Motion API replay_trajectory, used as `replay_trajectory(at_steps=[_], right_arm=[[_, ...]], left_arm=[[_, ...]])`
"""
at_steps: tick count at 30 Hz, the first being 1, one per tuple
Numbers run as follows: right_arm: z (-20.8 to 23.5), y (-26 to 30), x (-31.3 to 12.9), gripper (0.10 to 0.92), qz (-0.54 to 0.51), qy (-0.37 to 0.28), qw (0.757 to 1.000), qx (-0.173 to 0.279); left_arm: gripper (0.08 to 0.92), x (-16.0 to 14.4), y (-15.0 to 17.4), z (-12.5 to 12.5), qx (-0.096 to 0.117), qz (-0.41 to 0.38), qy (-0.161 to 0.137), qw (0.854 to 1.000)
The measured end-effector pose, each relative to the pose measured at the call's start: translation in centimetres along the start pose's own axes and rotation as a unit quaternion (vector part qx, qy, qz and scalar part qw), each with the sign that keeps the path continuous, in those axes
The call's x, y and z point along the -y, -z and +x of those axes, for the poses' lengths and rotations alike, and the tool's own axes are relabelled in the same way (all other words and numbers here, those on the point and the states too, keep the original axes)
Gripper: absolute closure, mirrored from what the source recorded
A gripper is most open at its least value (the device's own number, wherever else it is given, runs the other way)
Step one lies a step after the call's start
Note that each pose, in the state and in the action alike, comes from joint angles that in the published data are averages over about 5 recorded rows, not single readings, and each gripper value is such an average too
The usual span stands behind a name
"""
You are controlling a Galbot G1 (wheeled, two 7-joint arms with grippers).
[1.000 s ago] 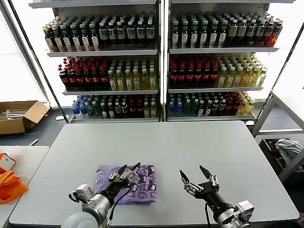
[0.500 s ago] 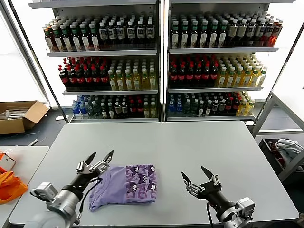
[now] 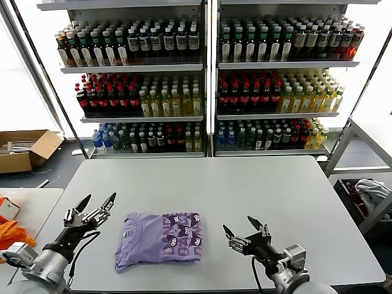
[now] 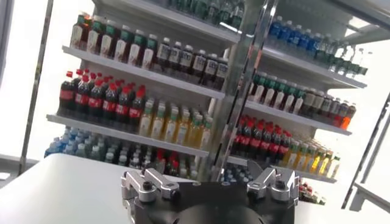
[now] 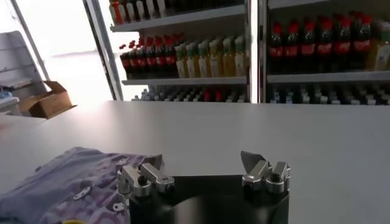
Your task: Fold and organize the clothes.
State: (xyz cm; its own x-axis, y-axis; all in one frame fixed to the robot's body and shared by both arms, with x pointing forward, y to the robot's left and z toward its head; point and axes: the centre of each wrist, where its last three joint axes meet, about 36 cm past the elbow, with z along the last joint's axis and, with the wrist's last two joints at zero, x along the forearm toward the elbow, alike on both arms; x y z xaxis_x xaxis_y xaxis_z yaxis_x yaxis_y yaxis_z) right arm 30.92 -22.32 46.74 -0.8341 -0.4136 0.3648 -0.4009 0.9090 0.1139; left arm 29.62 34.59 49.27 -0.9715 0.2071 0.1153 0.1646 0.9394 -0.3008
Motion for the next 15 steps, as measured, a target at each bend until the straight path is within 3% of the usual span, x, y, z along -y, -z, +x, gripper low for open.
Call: replay_trajectory(at_steps=[15], right_arm=[[-4.5, -0.2, -2.2, 0.200, -0.013, 0.022, 0.999, -0.027]], left_arm=[[0.177, 0.6, 0.3, 0.8, 0.005, -0.012, -0.004, 1.000]])
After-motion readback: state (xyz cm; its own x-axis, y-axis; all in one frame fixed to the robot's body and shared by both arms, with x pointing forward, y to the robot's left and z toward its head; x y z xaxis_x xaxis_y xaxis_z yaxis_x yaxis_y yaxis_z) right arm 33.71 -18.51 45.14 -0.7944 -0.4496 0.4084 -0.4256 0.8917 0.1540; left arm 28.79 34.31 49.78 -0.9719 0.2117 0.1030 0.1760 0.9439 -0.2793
